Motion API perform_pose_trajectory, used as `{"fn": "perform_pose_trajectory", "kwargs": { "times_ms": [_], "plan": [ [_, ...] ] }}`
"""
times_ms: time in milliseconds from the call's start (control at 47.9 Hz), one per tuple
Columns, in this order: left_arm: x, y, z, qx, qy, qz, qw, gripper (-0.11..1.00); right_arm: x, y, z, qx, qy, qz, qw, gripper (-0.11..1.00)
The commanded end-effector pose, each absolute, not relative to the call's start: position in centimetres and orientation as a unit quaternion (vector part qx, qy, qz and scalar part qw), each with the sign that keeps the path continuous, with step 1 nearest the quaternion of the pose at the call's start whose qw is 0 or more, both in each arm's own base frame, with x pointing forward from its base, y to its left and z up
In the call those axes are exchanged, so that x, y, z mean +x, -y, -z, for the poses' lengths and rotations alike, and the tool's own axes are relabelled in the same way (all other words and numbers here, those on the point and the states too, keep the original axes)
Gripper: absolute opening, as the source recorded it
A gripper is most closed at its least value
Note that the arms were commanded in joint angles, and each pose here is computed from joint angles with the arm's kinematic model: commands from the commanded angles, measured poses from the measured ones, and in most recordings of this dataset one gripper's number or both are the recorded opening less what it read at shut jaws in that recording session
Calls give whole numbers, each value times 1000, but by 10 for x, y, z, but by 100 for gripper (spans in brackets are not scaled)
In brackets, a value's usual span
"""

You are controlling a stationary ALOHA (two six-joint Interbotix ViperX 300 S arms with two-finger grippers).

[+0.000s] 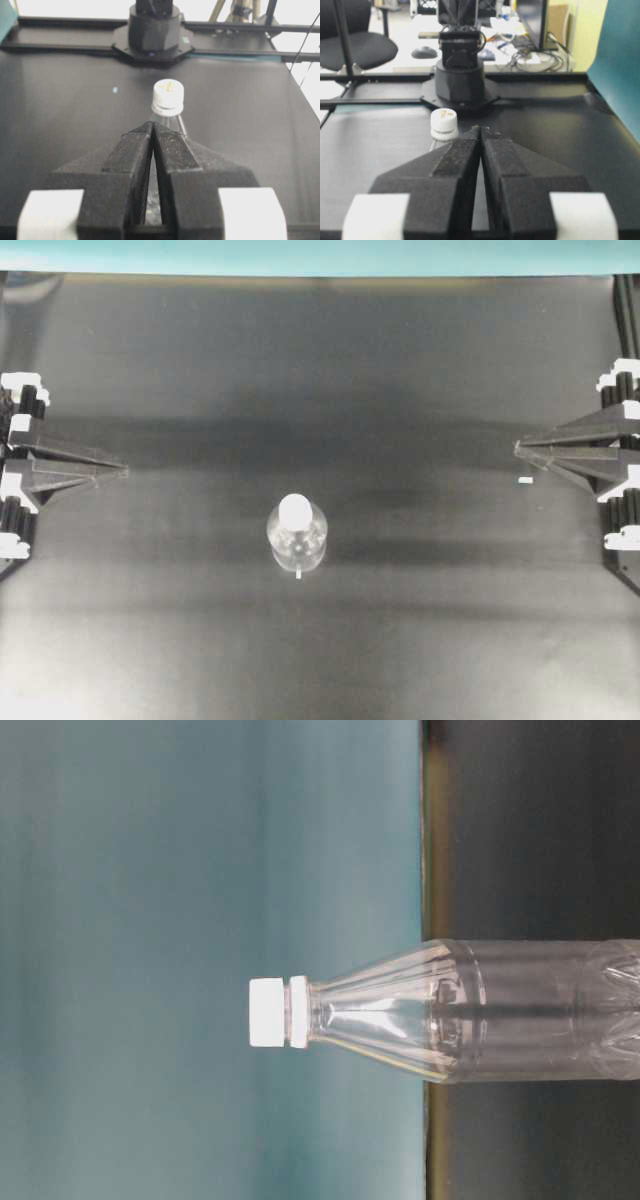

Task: Open the bottle cap by holding the bottle with the left arm and twisting the cap with the right arm.
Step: 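Move the left gripper to the clear bottle and close around its body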

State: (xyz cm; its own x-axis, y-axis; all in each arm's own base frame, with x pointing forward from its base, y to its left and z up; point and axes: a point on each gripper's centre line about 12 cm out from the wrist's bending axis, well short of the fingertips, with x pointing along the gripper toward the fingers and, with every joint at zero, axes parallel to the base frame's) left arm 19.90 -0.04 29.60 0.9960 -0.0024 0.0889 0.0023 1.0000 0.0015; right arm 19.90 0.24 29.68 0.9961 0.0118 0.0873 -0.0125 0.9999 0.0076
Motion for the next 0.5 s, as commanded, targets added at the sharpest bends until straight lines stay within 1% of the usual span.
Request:
{"fn": "perform_pose_trajectory", "kwargs": {
  "times_ms": [0,21,63,125,334,417,459,480],
  "plan": [
    [209,-1,-322,24,70,-1,997,14,200,-2,-302,8,52,-4,999,3],
    [210,-1,-326,25,72,-2,997,14,200,-2,-302,9,51,-4,999,3],
    [216,-1,-333,27,75,-2,997,16,200,-1,-302,12,48,-3,999,6],
    [222,-1,-338,27,76,-2,997,10,201,-1,-304,15,47,-3,999,0],
    [248,-2,-348,27,75,-3,997,10,205,-1,-309,16,38,-4,999,0],
    [259,-2,-348,28,76,-3,997,17,206,-2,-311,18,31,-3,999,0],
    [267,-3,-347,28,76,-2,997,23,207,-1,-311,19,28,-3,999,0],
    [269,-2,-347,28,78,-1,997,28,207,-1,-311,20,26,-3,999,0]
  ]
}}
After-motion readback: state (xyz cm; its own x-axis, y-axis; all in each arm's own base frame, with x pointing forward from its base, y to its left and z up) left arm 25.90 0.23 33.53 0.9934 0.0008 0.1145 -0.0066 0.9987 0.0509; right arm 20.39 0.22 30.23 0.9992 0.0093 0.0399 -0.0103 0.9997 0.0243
